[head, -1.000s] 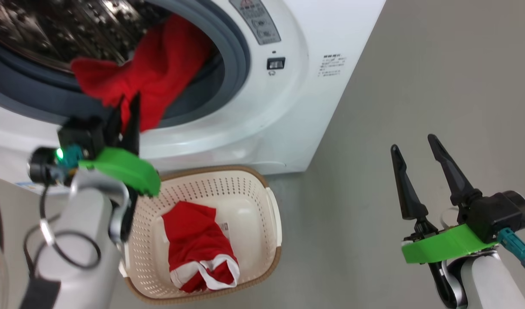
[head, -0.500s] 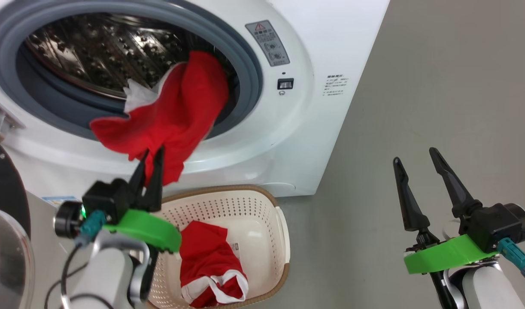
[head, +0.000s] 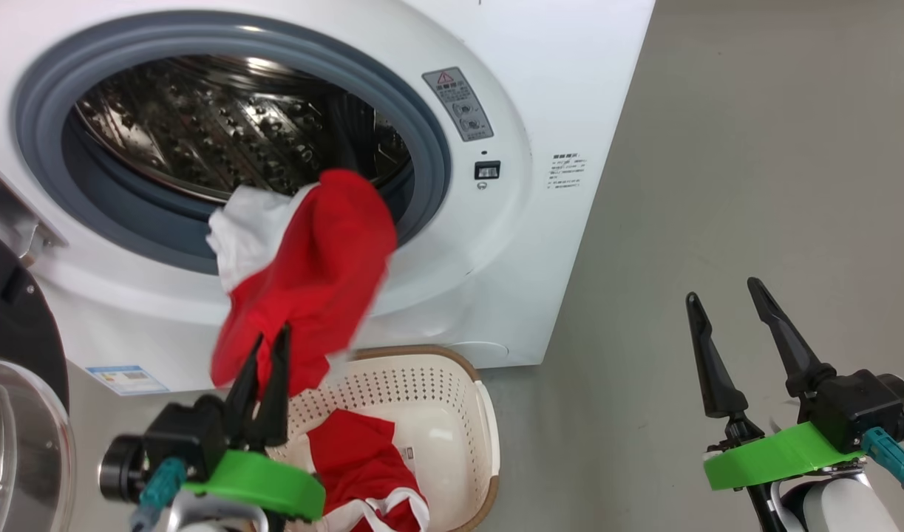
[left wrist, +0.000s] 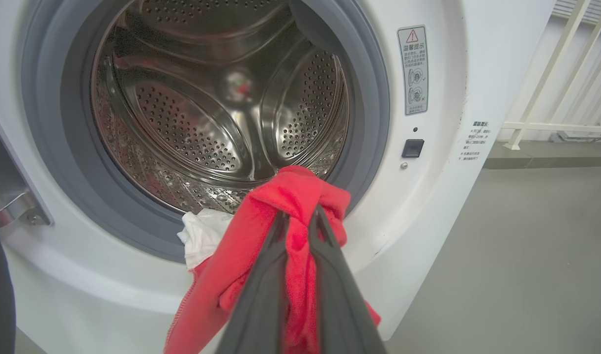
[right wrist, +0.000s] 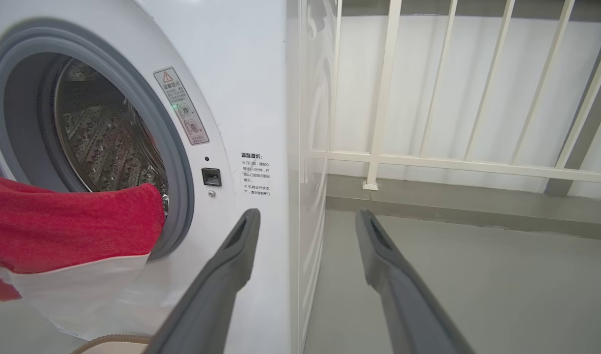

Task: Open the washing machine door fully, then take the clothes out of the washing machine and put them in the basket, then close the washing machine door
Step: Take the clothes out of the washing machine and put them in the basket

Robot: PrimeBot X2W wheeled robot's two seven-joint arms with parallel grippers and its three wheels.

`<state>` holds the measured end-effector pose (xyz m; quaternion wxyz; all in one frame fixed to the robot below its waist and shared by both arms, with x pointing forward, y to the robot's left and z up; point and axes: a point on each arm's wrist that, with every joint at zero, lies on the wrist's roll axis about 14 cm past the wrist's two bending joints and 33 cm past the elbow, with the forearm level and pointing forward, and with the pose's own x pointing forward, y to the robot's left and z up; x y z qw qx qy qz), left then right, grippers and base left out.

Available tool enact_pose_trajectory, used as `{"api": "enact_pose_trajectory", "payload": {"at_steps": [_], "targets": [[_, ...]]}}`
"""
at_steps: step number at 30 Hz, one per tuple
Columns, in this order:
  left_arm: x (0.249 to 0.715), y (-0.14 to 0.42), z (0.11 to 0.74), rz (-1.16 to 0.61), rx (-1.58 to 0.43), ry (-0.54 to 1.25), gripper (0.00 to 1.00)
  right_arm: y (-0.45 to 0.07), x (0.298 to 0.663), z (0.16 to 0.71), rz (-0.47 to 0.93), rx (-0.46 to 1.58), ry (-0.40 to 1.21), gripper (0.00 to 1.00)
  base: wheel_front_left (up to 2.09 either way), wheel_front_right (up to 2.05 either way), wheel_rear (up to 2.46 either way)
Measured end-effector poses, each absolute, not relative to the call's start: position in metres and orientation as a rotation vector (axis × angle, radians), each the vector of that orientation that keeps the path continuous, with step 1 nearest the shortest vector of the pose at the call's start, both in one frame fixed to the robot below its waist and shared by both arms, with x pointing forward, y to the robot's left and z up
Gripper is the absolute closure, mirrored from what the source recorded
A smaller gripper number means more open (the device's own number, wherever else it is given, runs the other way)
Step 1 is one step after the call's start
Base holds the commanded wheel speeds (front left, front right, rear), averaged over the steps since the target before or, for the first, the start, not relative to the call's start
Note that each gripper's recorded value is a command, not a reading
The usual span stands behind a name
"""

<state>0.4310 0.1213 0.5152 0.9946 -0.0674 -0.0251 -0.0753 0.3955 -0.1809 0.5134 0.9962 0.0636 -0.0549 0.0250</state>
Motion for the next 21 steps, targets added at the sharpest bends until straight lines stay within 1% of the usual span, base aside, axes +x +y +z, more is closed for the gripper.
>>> {"api": "enact_pose_trajectory", "payload": {"at_steps": [5,9,11,16,21], "targets": [[0.417,0.12,0.519,-0.139,-0.16,-0.042,1.0,-0.183,0.394,0.517,0.044,0.126,-0.122,0.0,0.0,0.0,0.0],[0.412,0.118,0.508,-0.139,-0.175,0.004,1.0,-0.184,0.392,0.511,0.041,0.127,-0.104,0.0,0.0,0.0,0.0],[0.412,0.117,0.501,-0.14,-0.182,0.03,1.0,-0.183,0.393,0.509,0.041,0.127,-0.098,0.0,0.0,0.0,0.0],[0.413,0.111,0.461,-0.15,-0.185,0.164,1.0,-0.181,0.397,0.5,0.046,0.129,-0.072,0.0,0.0,0.0,0.0],[0.428,0.101,0.443,-0.17,-0.196,0.22,1.0,-0.181,0.402,0.489,0.045,0.129,-0.045,0.0,0.0,0.0,0.0]]}}
